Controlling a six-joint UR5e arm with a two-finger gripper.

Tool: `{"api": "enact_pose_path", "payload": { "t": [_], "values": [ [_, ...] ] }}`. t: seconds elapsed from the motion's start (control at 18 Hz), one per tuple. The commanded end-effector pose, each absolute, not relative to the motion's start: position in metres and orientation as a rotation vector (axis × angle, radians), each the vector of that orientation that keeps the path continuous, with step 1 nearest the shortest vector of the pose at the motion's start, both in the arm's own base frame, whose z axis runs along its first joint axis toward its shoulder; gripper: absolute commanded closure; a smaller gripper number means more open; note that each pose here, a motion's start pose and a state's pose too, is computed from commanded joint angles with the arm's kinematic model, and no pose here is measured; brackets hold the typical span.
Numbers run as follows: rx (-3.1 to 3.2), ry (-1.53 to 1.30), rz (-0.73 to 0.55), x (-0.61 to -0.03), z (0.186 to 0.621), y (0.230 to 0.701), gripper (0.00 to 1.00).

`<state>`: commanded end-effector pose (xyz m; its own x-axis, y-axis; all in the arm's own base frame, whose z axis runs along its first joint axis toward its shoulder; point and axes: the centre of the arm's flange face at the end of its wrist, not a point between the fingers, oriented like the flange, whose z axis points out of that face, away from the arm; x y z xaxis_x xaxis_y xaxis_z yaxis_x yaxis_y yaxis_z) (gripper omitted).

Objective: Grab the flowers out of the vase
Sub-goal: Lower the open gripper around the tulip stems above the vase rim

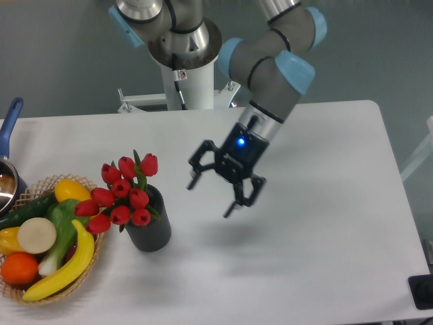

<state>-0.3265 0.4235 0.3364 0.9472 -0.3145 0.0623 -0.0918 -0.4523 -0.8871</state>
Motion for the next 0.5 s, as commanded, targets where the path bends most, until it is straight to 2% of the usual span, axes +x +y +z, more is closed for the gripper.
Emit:
{"api": "enact_pose_path", "payload": {
  "t": [0.33,0.5],
  "values": [
    [-2.036,0.363,-0.349,-0.271,0.319,0.436,0.0],
    [-2.039,0.383,-0.387,-0.27,0.307,0.453,0.0]
  ]
}}
